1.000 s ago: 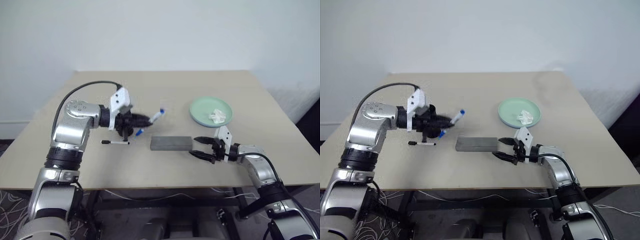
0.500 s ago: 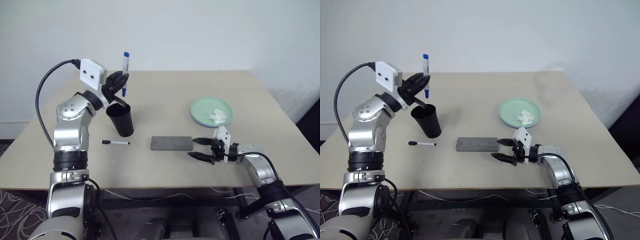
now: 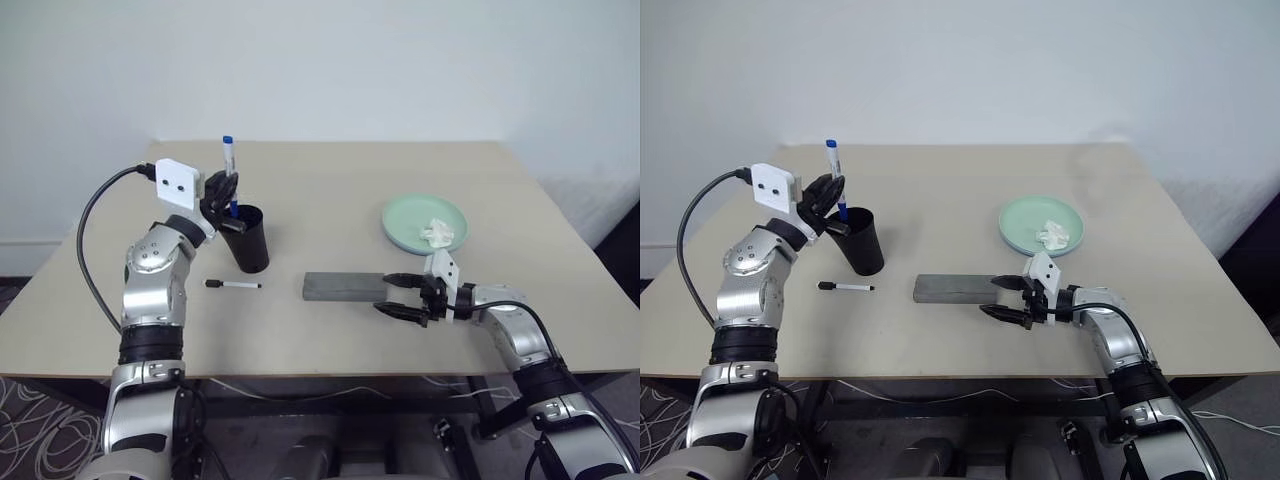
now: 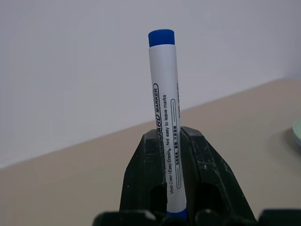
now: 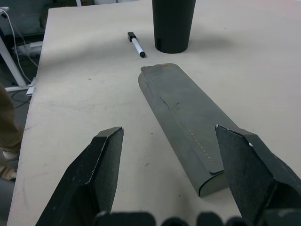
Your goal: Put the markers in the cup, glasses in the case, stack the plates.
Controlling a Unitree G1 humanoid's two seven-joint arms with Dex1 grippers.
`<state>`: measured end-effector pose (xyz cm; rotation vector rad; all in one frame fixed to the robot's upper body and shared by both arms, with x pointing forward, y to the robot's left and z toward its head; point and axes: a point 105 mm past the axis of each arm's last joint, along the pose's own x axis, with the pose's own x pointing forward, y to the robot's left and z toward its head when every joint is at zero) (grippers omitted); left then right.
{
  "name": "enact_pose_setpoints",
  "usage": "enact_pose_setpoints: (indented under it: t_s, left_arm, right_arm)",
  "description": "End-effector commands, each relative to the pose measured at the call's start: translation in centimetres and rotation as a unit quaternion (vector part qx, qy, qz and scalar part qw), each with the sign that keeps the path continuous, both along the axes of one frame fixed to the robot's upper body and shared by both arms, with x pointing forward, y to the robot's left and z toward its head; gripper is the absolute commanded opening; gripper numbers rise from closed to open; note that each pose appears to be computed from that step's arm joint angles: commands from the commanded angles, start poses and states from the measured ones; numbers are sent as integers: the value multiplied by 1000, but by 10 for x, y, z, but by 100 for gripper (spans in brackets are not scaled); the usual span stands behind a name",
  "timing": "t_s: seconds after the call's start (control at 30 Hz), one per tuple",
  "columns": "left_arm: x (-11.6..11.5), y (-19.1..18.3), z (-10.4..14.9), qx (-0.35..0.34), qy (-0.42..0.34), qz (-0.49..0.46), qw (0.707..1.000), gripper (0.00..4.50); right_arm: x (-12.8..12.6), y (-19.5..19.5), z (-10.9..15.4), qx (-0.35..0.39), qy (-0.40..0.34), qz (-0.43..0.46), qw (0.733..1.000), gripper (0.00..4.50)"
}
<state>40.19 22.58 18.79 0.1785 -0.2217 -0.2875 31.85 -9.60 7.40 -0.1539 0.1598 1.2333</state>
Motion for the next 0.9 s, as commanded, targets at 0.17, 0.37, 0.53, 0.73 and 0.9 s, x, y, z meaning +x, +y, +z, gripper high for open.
enact_pose_setpoints:
  t_s: [0.17,0.37,0.53,0.73,0.9]
  left_arm:
    - [7,-6,7,8,-27,-9,1000,7]
    - [11,-9,-1,12,-17,-17,1000,7]
    - [11,-13,-6,6,-7,-30,999,182]
    - [11,-14,-6,8,-5,-32,999,316]
    - [9,-13,2,10,-14,-40,999,316]
  right_arm:
    - [3,3,17,8,-31,5,999,338]
    - [3,4,16,10,-31,2,999,338]
    - [3,4,16,11,-31,0,999,338]
    - [3,4,16,12,-31,0,999,338]
    - [4,4,16,11,-32,1,999,338]
